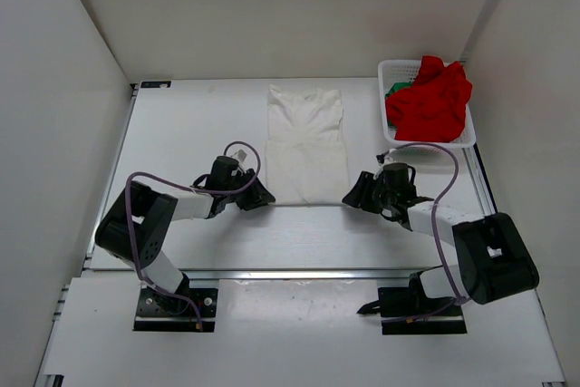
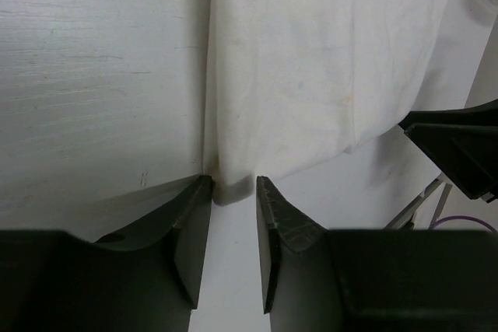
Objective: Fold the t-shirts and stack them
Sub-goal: Grab one side of the 2/3 rectangular tshirt with both arms
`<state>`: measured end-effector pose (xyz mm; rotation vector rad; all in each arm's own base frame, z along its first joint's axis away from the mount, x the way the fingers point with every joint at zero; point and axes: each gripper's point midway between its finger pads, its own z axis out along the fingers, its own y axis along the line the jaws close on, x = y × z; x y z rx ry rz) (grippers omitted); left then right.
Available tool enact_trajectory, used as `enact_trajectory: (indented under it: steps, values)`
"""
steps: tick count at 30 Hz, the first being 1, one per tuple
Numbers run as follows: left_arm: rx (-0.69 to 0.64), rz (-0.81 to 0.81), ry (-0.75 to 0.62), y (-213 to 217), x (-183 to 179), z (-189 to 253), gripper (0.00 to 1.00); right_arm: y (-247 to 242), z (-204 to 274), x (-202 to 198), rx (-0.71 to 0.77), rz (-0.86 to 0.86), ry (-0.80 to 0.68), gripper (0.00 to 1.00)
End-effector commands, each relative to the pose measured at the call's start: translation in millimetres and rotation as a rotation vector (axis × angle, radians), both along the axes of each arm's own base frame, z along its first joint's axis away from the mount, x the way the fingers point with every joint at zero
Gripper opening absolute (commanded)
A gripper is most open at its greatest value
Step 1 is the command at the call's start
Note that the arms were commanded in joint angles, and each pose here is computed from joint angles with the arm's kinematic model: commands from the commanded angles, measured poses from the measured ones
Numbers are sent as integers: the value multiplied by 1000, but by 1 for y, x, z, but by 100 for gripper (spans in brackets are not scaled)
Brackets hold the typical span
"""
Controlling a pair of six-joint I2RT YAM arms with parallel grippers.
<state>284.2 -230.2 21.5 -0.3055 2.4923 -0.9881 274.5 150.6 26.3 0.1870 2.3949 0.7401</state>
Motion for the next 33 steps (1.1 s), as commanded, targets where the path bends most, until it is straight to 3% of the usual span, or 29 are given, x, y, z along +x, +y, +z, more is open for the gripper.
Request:
enact_trajectory:
  steps: [1, 4, 6, 7, 9, 14, 26, 29, 33]
  values:
    - [56, -2, 76, 6, -16, -25, 40, 4, -11, 4, 4, 16, 22, 41]
    - [57, 4, 74, 7, -14, -25, 26, 10, -12, 10, 46, 17, 28, 27]
    - [53, 12, 66, 7, -11, -21, 14, 16, -10, 14, 67, 31, 16, 3]
    - [44, 3, 61, 6, -13, -18, 7, 19, -10, 12, 72, 34, 19, 0]
    - [54, 16, 33, 8, -9, -11, 0, 20, -6, 10, 56, 37, 0, 0]
    - [72, 17, 5, 22, -21, 3, 0, 18, 3, -16, 37, 46, 7, 1]
    - [87, -103, 156, 43, -150, -14, 0, 18, -19, -146, 13, 132, 163, 0]
    - [62, -75, 102, 47, -150, 15, 0, 26, 3, -156, 44, 160, 140, 0]
    - [35, -64, -25, 44, -114, 83, 0, 30, 64, -116, 48, 181, 16, 0]
